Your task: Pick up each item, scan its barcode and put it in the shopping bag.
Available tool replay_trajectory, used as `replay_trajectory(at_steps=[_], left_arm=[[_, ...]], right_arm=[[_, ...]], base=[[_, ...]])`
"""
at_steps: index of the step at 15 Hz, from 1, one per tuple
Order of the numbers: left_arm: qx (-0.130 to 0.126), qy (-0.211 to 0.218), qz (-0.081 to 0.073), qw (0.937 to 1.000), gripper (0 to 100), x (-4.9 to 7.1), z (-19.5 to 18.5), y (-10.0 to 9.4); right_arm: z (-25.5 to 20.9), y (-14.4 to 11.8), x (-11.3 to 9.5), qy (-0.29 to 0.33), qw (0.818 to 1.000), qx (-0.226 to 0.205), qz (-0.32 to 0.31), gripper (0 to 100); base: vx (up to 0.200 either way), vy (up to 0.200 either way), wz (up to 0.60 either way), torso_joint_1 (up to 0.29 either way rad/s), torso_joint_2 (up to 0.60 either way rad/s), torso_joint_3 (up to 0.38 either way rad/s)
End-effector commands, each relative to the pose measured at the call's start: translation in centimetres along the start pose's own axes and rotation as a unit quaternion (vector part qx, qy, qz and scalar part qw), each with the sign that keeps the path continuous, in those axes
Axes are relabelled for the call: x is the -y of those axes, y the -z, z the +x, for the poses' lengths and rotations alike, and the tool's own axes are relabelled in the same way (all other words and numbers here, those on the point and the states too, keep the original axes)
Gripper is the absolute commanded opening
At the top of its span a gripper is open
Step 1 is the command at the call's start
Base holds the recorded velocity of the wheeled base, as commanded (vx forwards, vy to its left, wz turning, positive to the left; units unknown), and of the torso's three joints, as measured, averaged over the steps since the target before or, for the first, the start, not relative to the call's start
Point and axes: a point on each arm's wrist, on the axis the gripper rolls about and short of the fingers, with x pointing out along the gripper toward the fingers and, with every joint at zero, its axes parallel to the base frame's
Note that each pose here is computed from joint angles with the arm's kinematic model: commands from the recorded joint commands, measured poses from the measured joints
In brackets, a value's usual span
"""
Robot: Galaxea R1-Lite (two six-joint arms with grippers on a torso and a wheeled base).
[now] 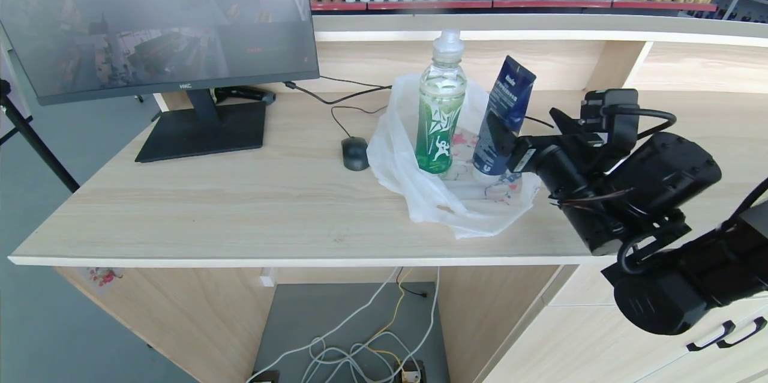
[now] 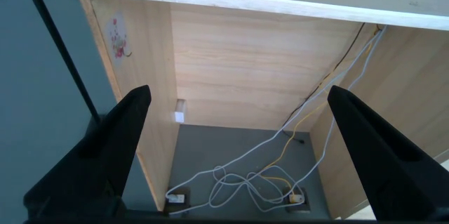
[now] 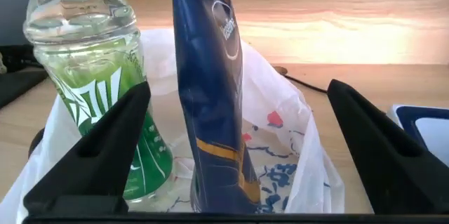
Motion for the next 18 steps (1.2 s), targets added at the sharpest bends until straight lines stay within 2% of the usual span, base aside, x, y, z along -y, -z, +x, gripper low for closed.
replay_trajectory(at_steps=[1,3,5,6,8,11,13,14,16,18], left_arm=[[-0.001,0.0,0.0,1.0,100,0.0,0.0,0.0],[-0.001,0.0,0.0,1.0,100,0.0,0.0,0.0],[0.0,0.0,0.0,1.0,100,0.0,0.0,0.0],[0.0,-0.001,0.0,1.0,100,0.0,0.0,0.0],[-0.001,0.0,0.0,1.0,100,0.0,0.0,0.0],[0.0,0.0,0.002,1.0,100,0.0,0.0,0.0],[0.0,0.0,0.002,1.0,100,0.0,0.0,0.0],[0.0,0.0,0.002,1.0,100,0.0,0.0,0.0],[0.0,0.0,0.002,1.0,100,0.0,0.0,0.0],[-0.001,0.0,0.002,1.0,100,0.0,0.0,0.0]], right_arm=[[-2.2,-3.5,0.7,0.001,1.0,0.027,0.006,100],[-5.8,-6.0,1.7,0.002,0.999,0.033,0.007,100],[-11.8,-7.9,3.3,0.003,1.0,0.026,0.011,100],[-14.7,-8.7,4.2,0.011,0.999,0.032,0.039,100],[-19.1,-9.2,5.8,0.033,0.998,0.041,0.044,100],[-22.5,-9.2,6.5,0.036,0.998,0.014,0.05,100],[-25.8,-8.6,6.9,0.031,0.998,-0.049,0.04,100],[-28.7,-7.3,7.2,-0.007,0.994,-0.11,0.025,100],[-32.6,-5.1,7.6,-0.046,0.982,-0.184,-0.028,100],[-35.4,-3.2,8.0,-0.057,0.972,-0.22,-0.06,100]], base=[[0.0,0.0,0.0,0.0,0.0,0.0],[0.0,0.0,0.0,0.0,0.0,0.0],[0.0,0.0,0.0,0.0,0.0,0.0],[0.0,0.0,0.0,0.0,0.0,0.0],[0.0,0.0,0.0,0.0,0.0,0.0],[0.0,0.0,0.0,0.0,0.0,0.0],[0.0,0.0,0.0,0.0,0.0,0.0],[0.0,0.0,0.0,0.0,0.0,0.0],[0.0,0.0,0.0,0.0,0.0,0.0],[0.0,0.0,0.0,0.0,0.0,0.0]])
